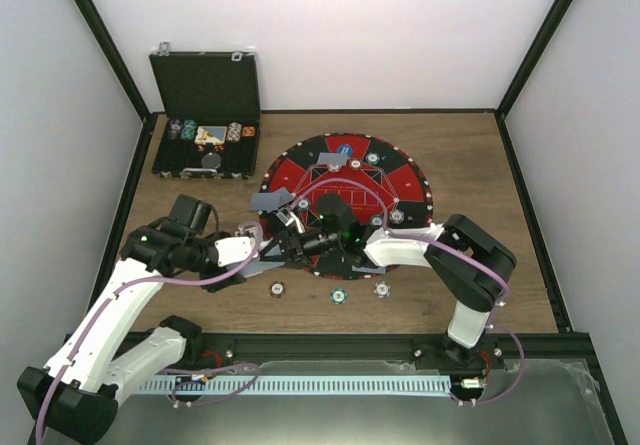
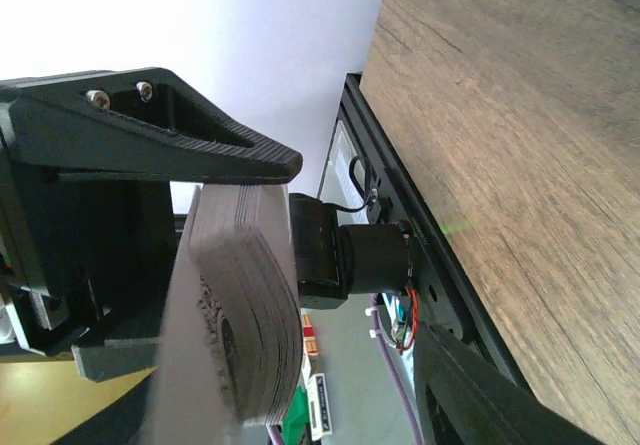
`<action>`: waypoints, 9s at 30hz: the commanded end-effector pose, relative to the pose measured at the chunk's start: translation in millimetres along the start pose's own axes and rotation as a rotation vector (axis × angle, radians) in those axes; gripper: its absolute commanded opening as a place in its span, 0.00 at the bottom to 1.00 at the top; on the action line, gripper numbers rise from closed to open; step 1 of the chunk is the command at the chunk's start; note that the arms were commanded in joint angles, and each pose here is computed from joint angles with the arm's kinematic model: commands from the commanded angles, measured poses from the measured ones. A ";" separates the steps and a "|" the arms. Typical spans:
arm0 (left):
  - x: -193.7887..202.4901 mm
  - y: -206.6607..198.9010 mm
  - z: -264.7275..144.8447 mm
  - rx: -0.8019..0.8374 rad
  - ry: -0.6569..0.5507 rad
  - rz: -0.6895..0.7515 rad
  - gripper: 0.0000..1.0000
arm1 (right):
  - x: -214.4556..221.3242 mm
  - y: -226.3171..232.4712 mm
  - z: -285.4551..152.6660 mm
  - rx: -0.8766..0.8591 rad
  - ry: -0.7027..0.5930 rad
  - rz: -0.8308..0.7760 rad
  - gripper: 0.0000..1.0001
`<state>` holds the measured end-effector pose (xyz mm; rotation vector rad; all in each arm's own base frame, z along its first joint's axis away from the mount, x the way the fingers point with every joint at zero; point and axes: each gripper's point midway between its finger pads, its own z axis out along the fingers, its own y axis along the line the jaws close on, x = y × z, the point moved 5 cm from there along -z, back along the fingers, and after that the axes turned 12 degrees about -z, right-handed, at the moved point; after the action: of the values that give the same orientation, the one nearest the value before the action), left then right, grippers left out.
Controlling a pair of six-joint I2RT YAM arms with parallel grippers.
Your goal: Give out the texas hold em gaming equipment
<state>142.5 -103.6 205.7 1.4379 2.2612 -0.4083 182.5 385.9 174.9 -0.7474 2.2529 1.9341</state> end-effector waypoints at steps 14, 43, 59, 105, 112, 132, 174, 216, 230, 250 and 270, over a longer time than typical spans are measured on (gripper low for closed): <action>-11.4 1.7 -8.7 -0.009 -0.052 0.022 0.07 | -12.9 22.6 -46.4 0.074 -0.094 -0.037 0.03; -10.1 6.3 -7.5 -0.022 -0.014 0.010 0.07 | -226.9 -212.2 -217.8 0.601 -0.352 0.132 0.01; -5.7 6.3 -8.7 -0.034 0.011 0.021 0.07 | -240.3 -258.1 -226.3 0.670 -0.371 0.163 0.02; -11.0 7.2 -8.0 -0.020 -0.009 0.014 0.07 | -230.8 -105.9 -263.2 0.717 -0.483 0.031 0.66; -11.9 5.2 -6.1 -0.004 -0.025 0.010 0.07 | -124.8 -50.4 -167.6 0.525 -0.367 0.008 0.84; -15.8 2.0 -7.6 0.016 -0.056 0.012 0.07 | 1.5 46.8 -30.3 0.065 -0.128 -0.073 0.83; -19.0 1.2 -14.1 0.007 -0.069 0.023 0.07 | 4.6 -9.1 -0.8 0.069 -0.031 0.040 0.59; -16.6 3.6 -9.0 0.005 -0.054 0.023 0.07 | 25.6 -30.4 -169.5 0.407 -0.268 0.104 0.01; -16.4 3.9 -8.5 0.008 -0.050 0.019 0.07 | 69.3 -96.6 -205.4 0.708 -0.250 0.286 0.05; -17.3 3.6 -8.7 0.013 -0.053 0.021 0.07 | 52.3 -80.8 -250.2 1.083 -0.334 0.287 0.52; -18.3 3.7 -10.2 0.009 -0.055 0.013 0.07 | -8.8 54.0 -34.8 0.105 -0.100 -0.029 0.82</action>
<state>147.7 -108.1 210.2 1.4421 2.2671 -0.4394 183.0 326.5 200.4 -0.5369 2.4095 1.5930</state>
